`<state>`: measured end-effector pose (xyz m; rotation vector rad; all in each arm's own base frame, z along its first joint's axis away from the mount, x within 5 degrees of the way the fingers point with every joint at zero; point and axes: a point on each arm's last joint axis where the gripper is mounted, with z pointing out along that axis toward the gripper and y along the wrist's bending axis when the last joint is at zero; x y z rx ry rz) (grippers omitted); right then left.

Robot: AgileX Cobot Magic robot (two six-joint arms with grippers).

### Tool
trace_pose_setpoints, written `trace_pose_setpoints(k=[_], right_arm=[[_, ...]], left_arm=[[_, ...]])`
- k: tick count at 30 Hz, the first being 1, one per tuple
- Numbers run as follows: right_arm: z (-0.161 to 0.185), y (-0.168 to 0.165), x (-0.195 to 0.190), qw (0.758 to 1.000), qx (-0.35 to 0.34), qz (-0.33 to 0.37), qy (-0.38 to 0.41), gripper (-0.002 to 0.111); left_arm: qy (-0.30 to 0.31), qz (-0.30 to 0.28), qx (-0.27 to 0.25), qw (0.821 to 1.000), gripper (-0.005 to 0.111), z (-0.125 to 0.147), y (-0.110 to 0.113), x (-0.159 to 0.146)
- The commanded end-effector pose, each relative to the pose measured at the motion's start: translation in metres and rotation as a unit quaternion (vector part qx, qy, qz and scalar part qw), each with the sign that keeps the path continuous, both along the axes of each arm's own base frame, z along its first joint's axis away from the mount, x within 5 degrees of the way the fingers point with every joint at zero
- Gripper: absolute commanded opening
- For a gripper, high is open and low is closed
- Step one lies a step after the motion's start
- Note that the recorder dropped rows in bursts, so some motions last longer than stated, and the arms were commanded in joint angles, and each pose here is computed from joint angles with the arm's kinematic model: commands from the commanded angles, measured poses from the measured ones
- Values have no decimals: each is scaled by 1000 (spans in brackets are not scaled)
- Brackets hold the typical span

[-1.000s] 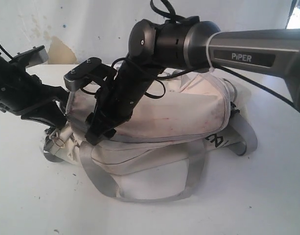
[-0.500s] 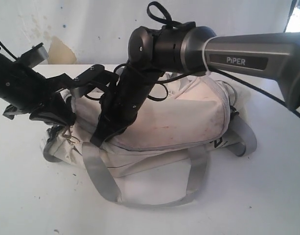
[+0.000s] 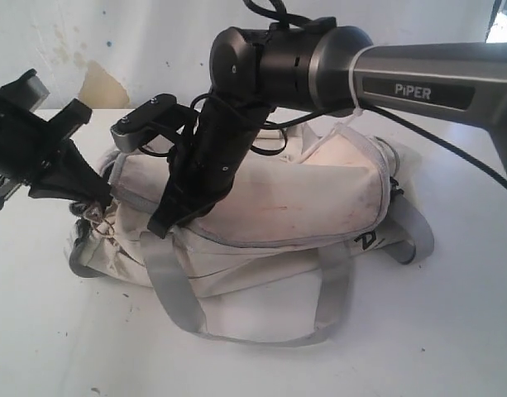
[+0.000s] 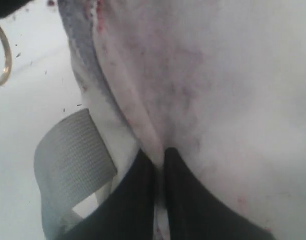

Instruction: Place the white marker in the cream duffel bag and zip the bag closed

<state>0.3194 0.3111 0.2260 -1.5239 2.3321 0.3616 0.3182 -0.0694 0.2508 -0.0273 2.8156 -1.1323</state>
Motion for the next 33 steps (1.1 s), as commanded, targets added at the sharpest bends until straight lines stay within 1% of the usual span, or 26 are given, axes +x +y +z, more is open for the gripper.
trace_pose_setpoints(k=[1, 4, 7, 12, 14, 16, 17, 19, 24, 28, 33], right_arm=[[-7, -17, 5, 997, -74, 9, -8, 0], [-7, -18, 5, 997, -77, 10, -11, 0], [-8, -20, 7, 996, -91, 14, -20, 0], [-8, -24, 8, 993, -115, 21, -29, 0], [-8, -25, 8, 992, -124, 24, -31, 0], [-8, -27, 8, 991, -129, 25, -30, 0], [-8, -27, 8, 990, -134, 26, -33, 0], [-7, -28, 8, 989, -138, 34, -37, 0], [-4, -28, 8, 987, -139, 59, -48, 0], [-3, -28, 8, 985, -141, 83, -57, 0], [-3, -29, 8, 981, -148, 106, -64, 0]], left_arm=[[-21, 28, -5, 999, 0, 8, 18, 5], [-29, 48, -5, 998, 0, 8, 25, 8], [-48, 72, -2, 996, 0, 8, 27, 14], [-50, 121, -47, 990, 0, 5, 24, 26], [-42, 129, -59, 989, 0, 2, 23, 29], [-42, 111, -58, 991, 0, -3, 23, 30], [-46, 103, -53, 992, 0, -4, 25, 30], [-48, 110, -56, 991, 0, -5, 30, 33], [-74, 150, -82, 982, 0, -1, 48, 40], [-89, 183, -104, 974, 0, 3, 55, 45], [-108, 222, -90, 965, 0, 2, 60, 52]])
